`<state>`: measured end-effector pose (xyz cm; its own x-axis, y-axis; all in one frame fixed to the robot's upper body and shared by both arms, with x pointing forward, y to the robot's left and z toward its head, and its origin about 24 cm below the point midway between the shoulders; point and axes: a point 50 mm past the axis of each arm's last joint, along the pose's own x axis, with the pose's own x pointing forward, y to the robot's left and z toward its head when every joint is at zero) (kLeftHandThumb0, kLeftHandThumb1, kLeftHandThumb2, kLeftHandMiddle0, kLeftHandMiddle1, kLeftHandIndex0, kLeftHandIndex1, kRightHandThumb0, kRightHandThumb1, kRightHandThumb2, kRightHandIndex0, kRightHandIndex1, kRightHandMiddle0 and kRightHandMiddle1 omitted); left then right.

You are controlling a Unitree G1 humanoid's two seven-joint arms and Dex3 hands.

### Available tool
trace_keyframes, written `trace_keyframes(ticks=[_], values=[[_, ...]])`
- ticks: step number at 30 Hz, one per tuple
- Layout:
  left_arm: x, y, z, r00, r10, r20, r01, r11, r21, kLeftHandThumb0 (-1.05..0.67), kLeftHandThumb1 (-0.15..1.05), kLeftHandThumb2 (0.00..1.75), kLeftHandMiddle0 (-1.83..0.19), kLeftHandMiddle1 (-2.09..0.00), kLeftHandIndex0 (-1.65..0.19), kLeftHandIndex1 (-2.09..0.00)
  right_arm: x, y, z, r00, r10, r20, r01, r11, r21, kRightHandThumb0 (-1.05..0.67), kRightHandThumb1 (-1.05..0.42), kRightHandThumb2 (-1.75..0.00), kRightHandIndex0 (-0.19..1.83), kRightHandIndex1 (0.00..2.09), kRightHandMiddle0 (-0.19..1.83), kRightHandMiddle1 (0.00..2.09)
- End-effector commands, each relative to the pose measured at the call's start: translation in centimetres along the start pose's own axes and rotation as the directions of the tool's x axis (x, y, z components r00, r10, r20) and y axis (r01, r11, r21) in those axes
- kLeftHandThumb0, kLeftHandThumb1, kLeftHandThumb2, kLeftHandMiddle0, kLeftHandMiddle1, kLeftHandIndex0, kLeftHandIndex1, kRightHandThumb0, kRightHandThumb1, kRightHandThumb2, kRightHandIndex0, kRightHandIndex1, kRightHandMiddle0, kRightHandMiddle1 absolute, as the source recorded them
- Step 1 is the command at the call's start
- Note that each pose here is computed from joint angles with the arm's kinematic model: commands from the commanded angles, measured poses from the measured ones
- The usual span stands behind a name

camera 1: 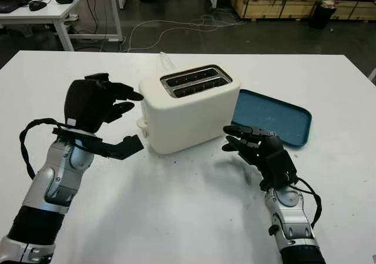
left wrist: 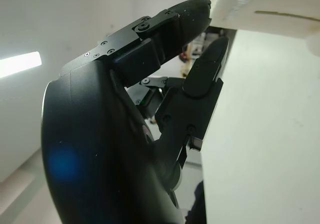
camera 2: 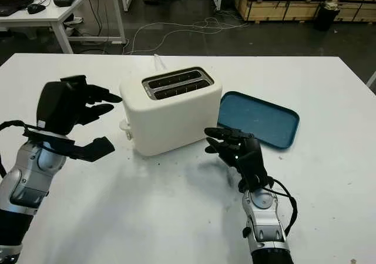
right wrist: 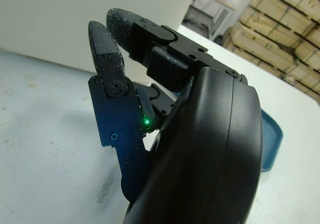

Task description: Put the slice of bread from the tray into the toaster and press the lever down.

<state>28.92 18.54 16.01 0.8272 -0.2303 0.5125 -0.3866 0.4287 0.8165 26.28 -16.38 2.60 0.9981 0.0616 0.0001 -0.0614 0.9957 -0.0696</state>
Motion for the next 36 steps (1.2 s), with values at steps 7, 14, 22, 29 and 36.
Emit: trace_keyframes(ticks=[7,14,22,29,36], values=[[-0.9,0.3,-0.3,0.997,0.043,-0.071,-0.054,0.986,-0.158,-0.14,0.77,0.02,-0.83,-1.28,-1.28,-0.01,0.6,-1.5,1.4,0.995,-0.042,0.091,0.041,0.999,0.008,-0.47,-0.85,0.00,1.02,0.74,1.24,0.00],[-2.6,-0.9,-0.9,0.978,0.071,-0.198,-0.136,0.932,-0.337,-0.26,0.86,0.02,-0.72,-1.14,-1.06,0.00,2.2,-3.9,4.9,0.968,-0.057,0.246,0.048,0.998,0.044,-0.44,-0.86,0.00,1.00,0.72,1.20,0.00],[-3.5,-2.7,-0.6,0.961,0.040,-0.274,-0.157,0.895,-0.418,-0.38,0.90,0.01,-0.64,-1.14,-0.94,0.00,3.7,-4.8,6.6,0.965,-0.028,0.262,0.005,0.996,0.088,-0.43,-0.83,0.00,0.87,0.53,1.09,0.00],[-3.2,-2.8,-0.5,0.960,0.019,-0.280,-0.138,0.900,-0.414,-0.43,0.90,0.00,-0.59,-1.19,-0.93,0.00,5.3,-5.7,8.2,0.967,0.053,0.251,-0.052,0.999,-0.009,-0.46,-0.85,0.00,0.88,0.37,1.00,0.00],[-1.7,0.0,-1.1,0.974,-0.069,-0.215,-0.019,0.923,-0.385,-0.45,0.88,0.00,-0.49,-1.16,-0.91,0.00,8.1,-7.6,10.3,0.962,0.153,0.227,-0.114,0.978,-0.174,-0.51,-0.84,0.00,0.88,0.37,0.96,0.00]])
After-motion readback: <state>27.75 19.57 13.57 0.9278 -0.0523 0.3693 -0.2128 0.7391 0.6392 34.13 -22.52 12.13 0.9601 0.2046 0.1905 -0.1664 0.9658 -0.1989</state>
